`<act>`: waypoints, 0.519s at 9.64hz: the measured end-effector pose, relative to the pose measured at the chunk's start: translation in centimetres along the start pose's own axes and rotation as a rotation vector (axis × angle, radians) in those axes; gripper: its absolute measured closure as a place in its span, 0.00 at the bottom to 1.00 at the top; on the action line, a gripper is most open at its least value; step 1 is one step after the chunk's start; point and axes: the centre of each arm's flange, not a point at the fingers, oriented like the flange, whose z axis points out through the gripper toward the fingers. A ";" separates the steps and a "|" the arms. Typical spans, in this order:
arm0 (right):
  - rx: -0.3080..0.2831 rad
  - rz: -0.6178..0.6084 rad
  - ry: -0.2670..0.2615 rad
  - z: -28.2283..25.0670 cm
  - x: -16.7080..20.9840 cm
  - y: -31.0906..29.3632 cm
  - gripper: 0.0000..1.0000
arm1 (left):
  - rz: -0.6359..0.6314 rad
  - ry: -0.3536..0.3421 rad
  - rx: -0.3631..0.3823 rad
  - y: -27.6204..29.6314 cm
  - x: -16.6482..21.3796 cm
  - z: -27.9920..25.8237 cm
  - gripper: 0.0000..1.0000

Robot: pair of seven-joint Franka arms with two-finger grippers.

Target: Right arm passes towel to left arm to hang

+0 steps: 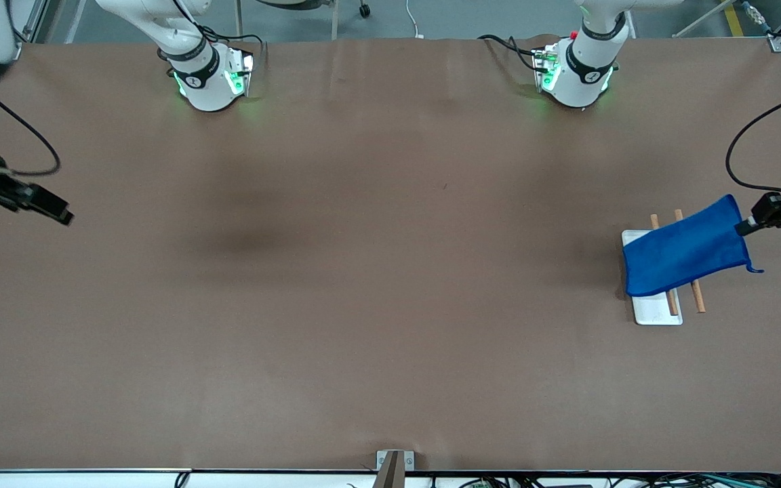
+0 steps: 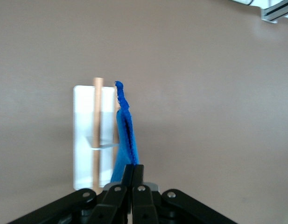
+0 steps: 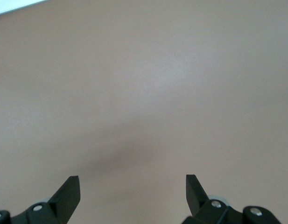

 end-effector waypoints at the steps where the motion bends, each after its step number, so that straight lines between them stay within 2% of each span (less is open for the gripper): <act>1: 0.003 0.007 0.013 -2.3 -0.5 0.7 0.00 | 0.009 0.016 0.029 -2.1 -0.1 0.3 0.98; 4: 0.005 -0.040 0.045 -7.5 -1.2 2.2 0.00 | 0.079 0.007 0.064 -5.7 -0.6 1.1 0.96; 5: -0.002 -0.064 0.049 -7.8 -1.2 2.3 0.00 | 0.099 0.005 0.072 -6.6 -0.7 1.1 0.87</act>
